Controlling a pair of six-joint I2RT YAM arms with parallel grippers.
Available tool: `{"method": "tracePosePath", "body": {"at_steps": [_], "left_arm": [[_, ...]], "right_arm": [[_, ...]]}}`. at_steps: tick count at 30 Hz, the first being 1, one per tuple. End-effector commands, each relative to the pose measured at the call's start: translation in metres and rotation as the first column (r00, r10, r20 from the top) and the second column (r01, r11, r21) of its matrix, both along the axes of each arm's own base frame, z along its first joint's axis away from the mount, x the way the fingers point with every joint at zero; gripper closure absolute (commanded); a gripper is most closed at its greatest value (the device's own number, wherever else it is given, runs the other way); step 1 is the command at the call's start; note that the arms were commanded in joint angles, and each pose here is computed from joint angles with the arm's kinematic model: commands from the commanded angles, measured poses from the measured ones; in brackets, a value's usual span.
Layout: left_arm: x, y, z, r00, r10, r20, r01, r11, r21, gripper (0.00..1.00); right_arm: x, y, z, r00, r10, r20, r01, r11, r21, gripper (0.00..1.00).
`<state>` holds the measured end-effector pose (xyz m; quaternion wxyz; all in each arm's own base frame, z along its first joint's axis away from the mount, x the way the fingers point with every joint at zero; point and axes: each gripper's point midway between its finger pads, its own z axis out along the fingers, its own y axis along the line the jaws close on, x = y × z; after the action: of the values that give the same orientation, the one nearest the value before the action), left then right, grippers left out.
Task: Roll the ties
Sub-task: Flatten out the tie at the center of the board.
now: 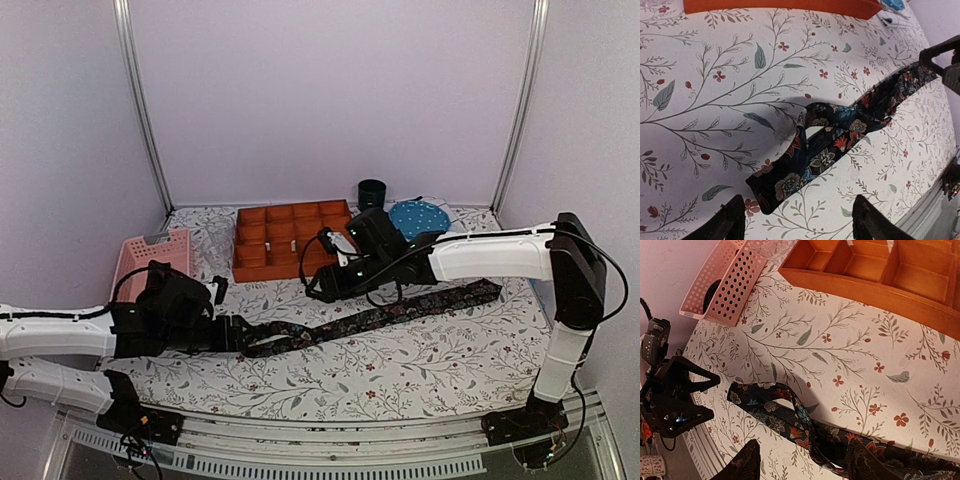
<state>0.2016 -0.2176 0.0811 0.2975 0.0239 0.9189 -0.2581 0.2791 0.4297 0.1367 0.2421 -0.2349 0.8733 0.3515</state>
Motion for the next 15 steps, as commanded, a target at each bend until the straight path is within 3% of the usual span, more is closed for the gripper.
{"method": "tracePosePath", "body": {"at_steps": [1, 6, 10, 15], "left_arm": [[0.0, 0.002, 0.003, 0.999, 0.048, -0.005, -0.048, 0.994, 0.097, 0.29], [0.006, 0.0, -0.01, 0.998, 0.051, -0.022, -0.046, 0.982, 0.185, 0.31], [0.007, -0.003, -0.023, 0.998, 0.042, -0.052, -0.029, 0.973, 0.227, 0.35], [0.004, -0.002, -0.027, 0.997, 0.047, -0.055, -0.034, 0.978, 0.204, 0.57]], "right_arm": [[-0.004, 0.022, -0.026, 0.996, 0.077, 0.04, -0.072, 0.992, -0.099, 0.43], [0.003, 0.028, -0.035, 0.999, 0.032, 0.019, -0.03, 0.994, -0.101, 0.44], [-0.004, 0.035, -0.037, 0.996, 0.091, -0.004, -0.091, 0.992, -0.087, 0.4], [-0.016, 0.044, -0.06, 0.974, 0.221, -0.05, -0.226, 0.965, -0.132, 0.33]]}}
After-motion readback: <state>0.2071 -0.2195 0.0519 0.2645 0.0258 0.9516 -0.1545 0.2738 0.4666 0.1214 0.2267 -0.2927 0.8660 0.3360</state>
